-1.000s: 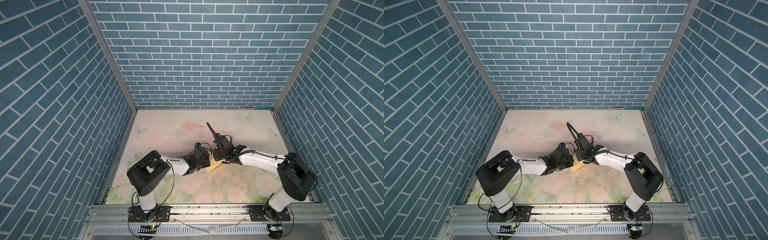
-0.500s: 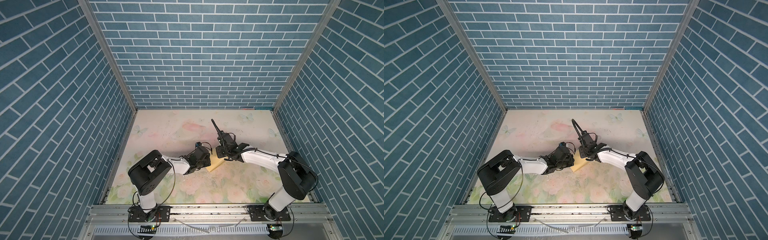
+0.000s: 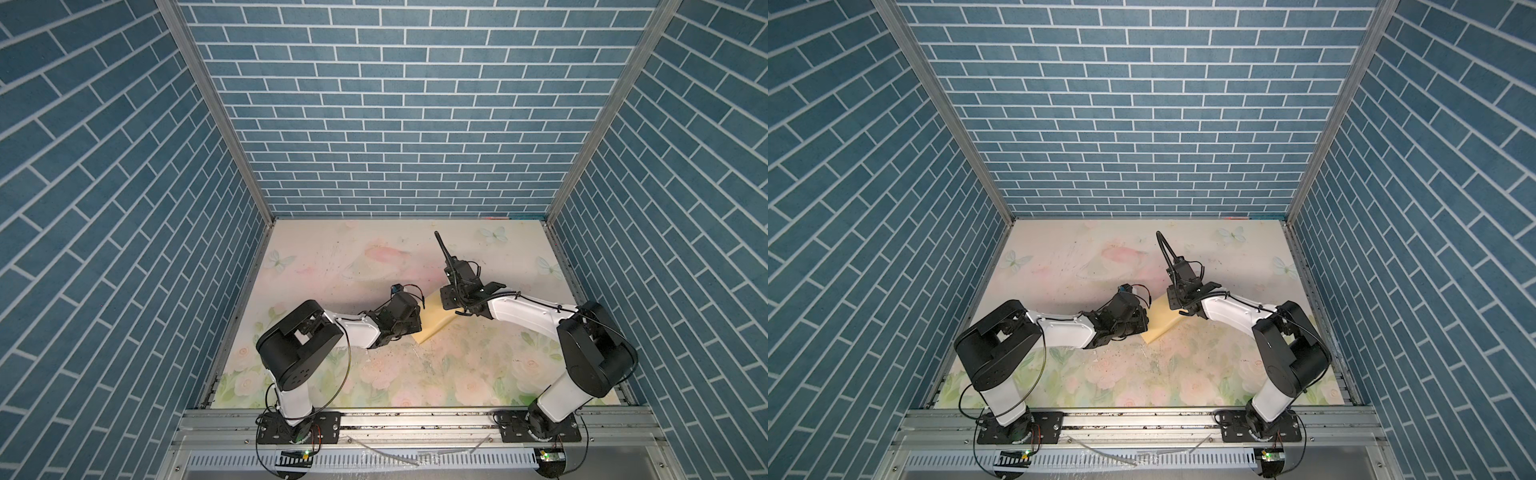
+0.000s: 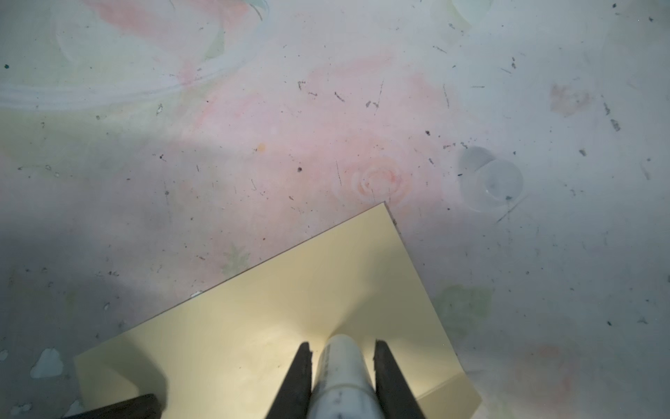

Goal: Place the letter into the envelope and seal it

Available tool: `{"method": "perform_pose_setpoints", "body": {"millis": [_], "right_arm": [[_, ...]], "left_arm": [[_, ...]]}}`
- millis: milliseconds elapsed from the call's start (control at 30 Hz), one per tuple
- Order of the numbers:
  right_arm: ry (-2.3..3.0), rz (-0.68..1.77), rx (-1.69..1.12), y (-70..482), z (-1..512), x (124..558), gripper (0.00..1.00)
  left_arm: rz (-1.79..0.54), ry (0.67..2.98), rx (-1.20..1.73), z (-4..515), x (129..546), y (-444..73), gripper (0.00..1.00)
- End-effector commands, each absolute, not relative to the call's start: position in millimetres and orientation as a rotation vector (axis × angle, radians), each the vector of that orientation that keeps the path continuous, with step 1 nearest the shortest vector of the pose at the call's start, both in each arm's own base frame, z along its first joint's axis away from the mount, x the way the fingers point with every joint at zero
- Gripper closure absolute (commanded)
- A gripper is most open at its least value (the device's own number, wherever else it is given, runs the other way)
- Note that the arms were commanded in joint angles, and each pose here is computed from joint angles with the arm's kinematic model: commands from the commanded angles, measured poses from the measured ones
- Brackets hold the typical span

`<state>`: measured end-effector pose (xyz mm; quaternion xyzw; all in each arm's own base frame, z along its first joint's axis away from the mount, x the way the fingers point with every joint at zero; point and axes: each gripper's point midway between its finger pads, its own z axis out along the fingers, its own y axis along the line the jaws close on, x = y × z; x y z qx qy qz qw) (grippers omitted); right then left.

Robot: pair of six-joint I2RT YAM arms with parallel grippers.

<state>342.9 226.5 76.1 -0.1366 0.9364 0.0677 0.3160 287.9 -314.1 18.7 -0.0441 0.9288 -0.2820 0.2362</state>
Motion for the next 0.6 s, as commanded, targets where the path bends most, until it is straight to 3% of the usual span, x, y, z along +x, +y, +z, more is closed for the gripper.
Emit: {"method": "perform_pose_setpoints", "body": {"millis": [0, 267, 567], "right_arm": [[2.449, 0.211, -0.384, 226.8, 78.7, 342.9, 1.00], [2.217, 0.584, -0.337, 257.7, 161.4, 334.0, 1.00], [2.220, 0.564, -0.453, 274.6, 150.4, 317.5, 1.00]], "left_arm": [[-0.481, 2.739, -0.126, -36.4, 259.2, -267.0, 1.00], [-0.490, 2.735, -0.122, -35.7, 260.2, -268.8, 1.00], [-0.507, 2.730, -0.125, -35.4, 260.3, -270.4, 1.00]]}}
